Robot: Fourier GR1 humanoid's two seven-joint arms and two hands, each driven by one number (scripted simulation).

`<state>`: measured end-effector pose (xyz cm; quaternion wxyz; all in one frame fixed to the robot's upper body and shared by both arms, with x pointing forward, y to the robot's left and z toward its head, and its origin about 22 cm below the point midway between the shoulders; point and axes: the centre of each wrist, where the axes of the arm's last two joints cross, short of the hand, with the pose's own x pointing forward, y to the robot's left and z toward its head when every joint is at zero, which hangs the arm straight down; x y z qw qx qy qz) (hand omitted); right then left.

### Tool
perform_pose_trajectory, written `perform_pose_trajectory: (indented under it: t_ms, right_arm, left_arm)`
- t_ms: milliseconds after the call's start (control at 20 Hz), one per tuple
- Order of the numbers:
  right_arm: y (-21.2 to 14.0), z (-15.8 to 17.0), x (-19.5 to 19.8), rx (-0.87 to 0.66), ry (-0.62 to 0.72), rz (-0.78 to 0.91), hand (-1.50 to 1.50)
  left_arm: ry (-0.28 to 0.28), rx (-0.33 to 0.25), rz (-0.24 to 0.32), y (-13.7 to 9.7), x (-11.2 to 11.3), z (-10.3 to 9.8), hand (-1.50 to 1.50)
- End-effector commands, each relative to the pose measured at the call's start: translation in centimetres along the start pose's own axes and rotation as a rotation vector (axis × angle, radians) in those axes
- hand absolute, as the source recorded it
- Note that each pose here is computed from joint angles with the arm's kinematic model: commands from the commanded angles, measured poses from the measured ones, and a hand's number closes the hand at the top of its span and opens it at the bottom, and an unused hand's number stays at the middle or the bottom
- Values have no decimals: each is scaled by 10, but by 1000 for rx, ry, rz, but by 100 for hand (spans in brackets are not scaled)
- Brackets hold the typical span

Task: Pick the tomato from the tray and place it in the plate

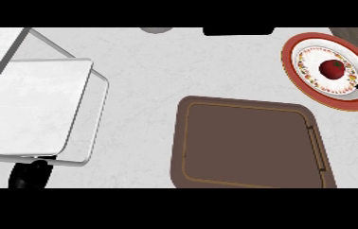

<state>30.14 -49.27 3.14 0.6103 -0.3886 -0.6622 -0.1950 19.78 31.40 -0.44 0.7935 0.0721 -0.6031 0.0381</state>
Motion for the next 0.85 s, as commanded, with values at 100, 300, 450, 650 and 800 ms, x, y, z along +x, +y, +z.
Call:
perform_pose_trajectory:
  t_ms: [100, 300, 450, 650, 800]
  right_arm:
    - [-19, 23, -34, 116, -2, 18, -150]
    - [-40, 28, -39, 152, 6, 76, -150]
    - [-35, 28, -35, 132, -3, 113, -150]
    - [-42, 51, -57, 145, 27, 126, -150]
    - [-54, 50, -54, 147, 16, 128, -150]
  left_arm:
    - [97, -151, 3, -44, -10, -16, 0]
    - [100, -126, 17, -48, -20, -12, 0]
    - [98, -137, 4, -43, -12, -15, 0]
    - [105, -125, 8, -48, -19, -12, 0]
    - [111, -131, 19, -57, -17, -9, 0]
